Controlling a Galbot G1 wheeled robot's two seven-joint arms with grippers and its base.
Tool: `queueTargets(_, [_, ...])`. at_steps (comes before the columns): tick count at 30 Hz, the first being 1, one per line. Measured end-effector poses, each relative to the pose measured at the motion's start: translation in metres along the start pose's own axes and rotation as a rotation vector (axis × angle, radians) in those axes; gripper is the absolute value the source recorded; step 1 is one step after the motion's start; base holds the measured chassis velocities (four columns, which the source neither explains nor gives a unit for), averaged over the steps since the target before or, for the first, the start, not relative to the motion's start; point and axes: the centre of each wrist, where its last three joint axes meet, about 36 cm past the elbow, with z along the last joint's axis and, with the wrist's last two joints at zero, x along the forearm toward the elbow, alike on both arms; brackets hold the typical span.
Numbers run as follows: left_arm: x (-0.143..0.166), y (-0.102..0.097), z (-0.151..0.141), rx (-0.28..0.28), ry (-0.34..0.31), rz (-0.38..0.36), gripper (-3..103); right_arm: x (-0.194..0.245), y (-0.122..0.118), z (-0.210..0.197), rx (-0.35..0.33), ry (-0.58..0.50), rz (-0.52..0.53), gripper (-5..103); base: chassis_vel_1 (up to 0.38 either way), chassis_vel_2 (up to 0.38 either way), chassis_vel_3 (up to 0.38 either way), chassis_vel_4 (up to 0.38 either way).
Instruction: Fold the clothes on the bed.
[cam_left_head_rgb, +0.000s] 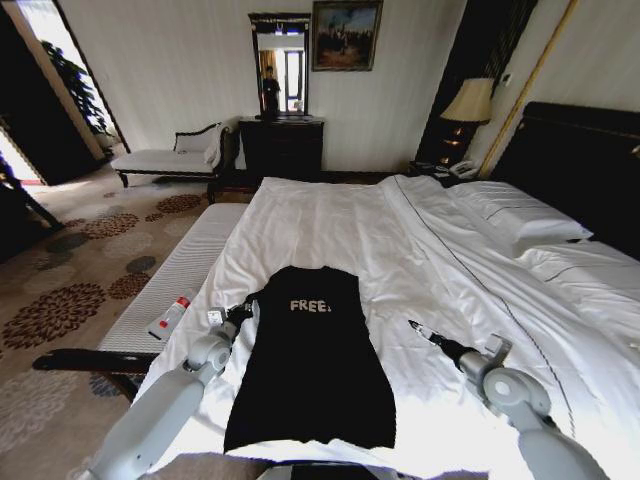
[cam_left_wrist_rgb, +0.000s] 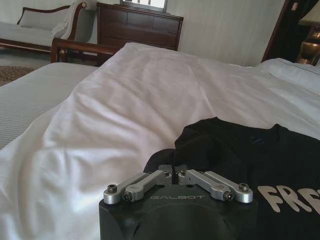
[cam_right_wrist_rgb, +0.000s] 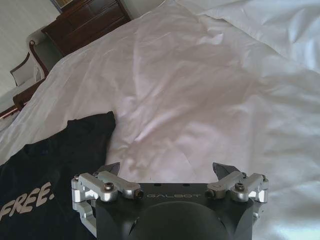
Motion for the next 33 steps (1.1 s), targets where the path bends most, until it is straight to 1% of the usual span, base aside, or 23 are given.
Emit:
queueTargets(4, [0.006, 0.0, 0.001, 0.002, 0.01, -0.005, 0, -0.003, 0.002, 0.003, 0.0, 0.006, -0.006, 100, 0.0, 0.0, 0.0, 0.0])
queueTargets(10, [0.01, 0.01, -0.004, 0.064, 0.021, -0.06, 0, -0.005, 0.002, 0.002, 0.004, 0.006, -0.016, 100, 0.0, 0.0, 0.0, 0.0])
queueTargets(11, [0.01, 0.01, -0.004, 0.064, 0.021, -0.06, 0, -0.005, 0.002, 0.002, 0.004, 0.006, -0.016, 100, 0.0, 0.0, 0.0, 0.0])
queueTargets(14, [0.003, 0.01, -0.007, 0.116, 0.03, -0.09, 0, -0.005, 0.001, 0.0, 0.004, 0.005, -0.021, 100, 0.0, 0.0, 0.0, 0.0])
queueTargets(15, [0.003, 0.01, -0.007, 0.116, 0.03, -0.09, 0, -0.005, 0.001, 0.0, 0.004, 0.005, -0.021, 100, 0.0, 0.0, 0.0, 0.0])
queueTargets(17, [-0.001, 0.009, -0.009, 0.148, 0.036, -0.099, 0, -0.004, -0.001, 0.001, 0.005, 0.008, -0.02, 100, 0.0, 0.0, 0.0, 0.0])
queueTargets(19, [-0.005, 0.01, -0.011, 0.167, 0.041, -0.109, 0, -0.003, -0.001, 0.002, 0.006, 0.012, -0.02, 100, 0.0, 0.0, 0.0, 0.0])
queueTargets(21, [-0.007, 0.01, -0.011, 0.174, 0.044, -0.114, 0, -0.003, -0.001, 0.002, 0.006, 0.012, -0.021, 100, 0.0, 0.0, 0.0, 0.0])
queueTargets(24, [-0.009, 0.008, -0.01, 0.214, 0.054, -0.126, 0, -0.002, -0.001, 0.003, 0.007, 0.012, -0.025, 100, 0.0, 0.0, 0.0, 0.0])
queueTargets(25, [-0.009, 0.006, -0.009, 0.228, 0.062, -0.132, -1, -0.002, -0.001, 0.003, 0.007, 0.012, -0.025, 100, 0.0, 0.0, 0.0, 0.0])
queueTargets(26, [-0.009, 0.006, -0.009, 0.228, 0.062, -0.132, -1, -0.002, -0.001, 0.003, 0.007, 0.012, -0.025, 100, 0.0, 0.0, 0.0, 0.0])
queueTargets(27, [-0.008, 0.006, -0.007, 0.234, 0.068, -0.135, 1, -0.002, -0.001, 0.003, 0.007, 0.012, -0.025, 100, 0.0, 0.0, 0.0, 0.0])
queueTargets(29, [-0.003, 0.006, -0.004, 0.25, 0.077, -0.145, 11, -0.002, -0.001, 0.002, 0.007, 0.009, -0.025, 100, 0.0, 0.0, 0.0, 0.0])
queueTargets(30, [-0.003, 0.006, -0.004, 0.25, 0.077, -0.145, 11, -0.002, -0.001, 0.002, 0.007, 0.009, -0.025, 100, 0.0, 0.0, 0.0, 0.0])
queueTargets(31, [0.0, 0.008, -0.002, 0.255, 0.078, -0.153, 11, -0.001, -0.002, 0.002, 0.007, 0.008, -0.026, 100, 0.0, 0.0, 0.0, 0.0])
queueTargets(32, [0.002, 0.016, -0.001, 0.264, 0.077, -0.175, 23, 0.0, -0.002, 0.002, 0.005, 0.008, -0.026, 100, 0.0, 0.0, 0.0, 0.0])
queueTargets(33, [0.003, 0.022, -0.001, 0.266, 0.073, -0.193, 23, 0.0, -0.003, 0.003, 0.004, 0.008, -0.026, 100, 0.0, 0.0, 0.0, 0.0])
